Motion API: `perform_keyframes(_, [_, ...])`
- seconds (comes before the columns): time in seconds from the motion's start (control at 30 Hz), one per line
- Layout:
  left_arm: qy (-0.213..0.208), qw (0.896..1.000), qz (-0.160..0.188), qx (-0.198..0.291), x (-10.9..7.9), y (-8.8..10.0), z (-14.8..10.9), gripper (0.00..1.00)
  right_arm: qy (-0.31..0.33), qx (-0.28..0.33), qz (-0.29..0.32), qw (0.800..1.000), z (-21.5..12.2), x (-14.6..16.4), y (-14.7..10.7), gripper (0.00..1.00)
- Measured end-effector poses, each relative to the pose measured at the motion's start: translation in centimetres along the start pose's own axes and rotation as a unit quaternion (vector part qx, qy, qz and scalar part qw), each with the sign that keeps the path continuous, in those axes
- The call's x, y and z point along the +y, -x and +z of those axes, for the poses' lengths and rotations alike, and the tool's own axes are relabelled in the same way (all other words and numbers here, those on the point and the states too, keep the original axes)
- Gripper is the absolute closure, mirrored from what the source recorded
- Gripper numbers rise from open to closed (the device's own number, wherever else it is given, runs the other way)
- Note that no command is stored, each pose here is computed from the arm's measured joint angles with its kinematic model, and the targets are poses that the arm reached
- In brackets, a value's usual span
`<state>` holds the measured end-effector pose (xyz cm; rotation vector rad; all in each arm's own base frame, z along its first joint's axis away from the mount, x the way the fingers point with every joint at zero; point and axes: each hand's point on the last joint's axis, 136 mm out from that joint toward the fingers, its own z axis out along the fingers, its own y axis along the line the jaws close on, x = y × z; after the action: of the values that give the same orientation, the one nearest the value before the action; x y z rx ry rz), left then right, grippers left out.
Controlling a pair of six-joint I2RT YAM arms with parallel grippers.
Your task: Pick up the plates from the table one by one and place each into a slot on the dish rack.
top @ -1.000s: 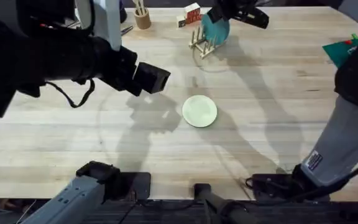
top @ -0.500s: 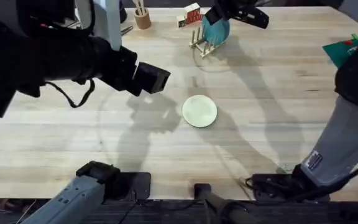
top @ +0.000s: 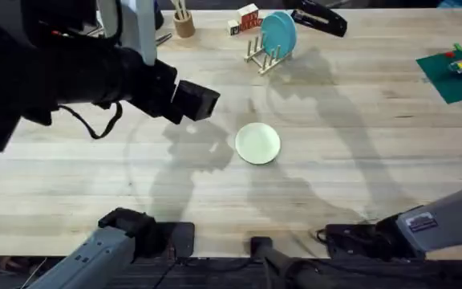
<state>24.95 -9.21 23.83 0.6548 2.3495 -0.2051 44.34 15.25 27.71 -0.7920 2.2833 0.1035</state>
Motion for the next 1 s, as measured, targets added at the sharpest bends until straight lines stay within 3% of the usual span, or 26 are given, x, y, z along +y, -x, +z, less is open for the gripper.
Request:
perform_keyframes(0.47, [0.000, 1.000, 0.000, 0.001, 0.0, 0.0, 0.1, 0.007, 0.042, 0.141, 0.062, 0.987, -6.6, 3.4, -7.7, 0.006])
perform_keyframes(0.73, [-0.008, 1.000, -0.004, 0.023, 0.0, -0.4, 1.3, 0.007, 0.050, 0.189, 0.100, 0.976, -7.2, 4.5, -10.5, 0.005])
perform_keyframes(1.0, [-0.015, 1.000, -0.005, 0.024, -0.2, -0.4, 1.4, 0.007, 0.050, 0.205, 0.124, 0.970, -6.5, 6.1, -15.2, 0.005])
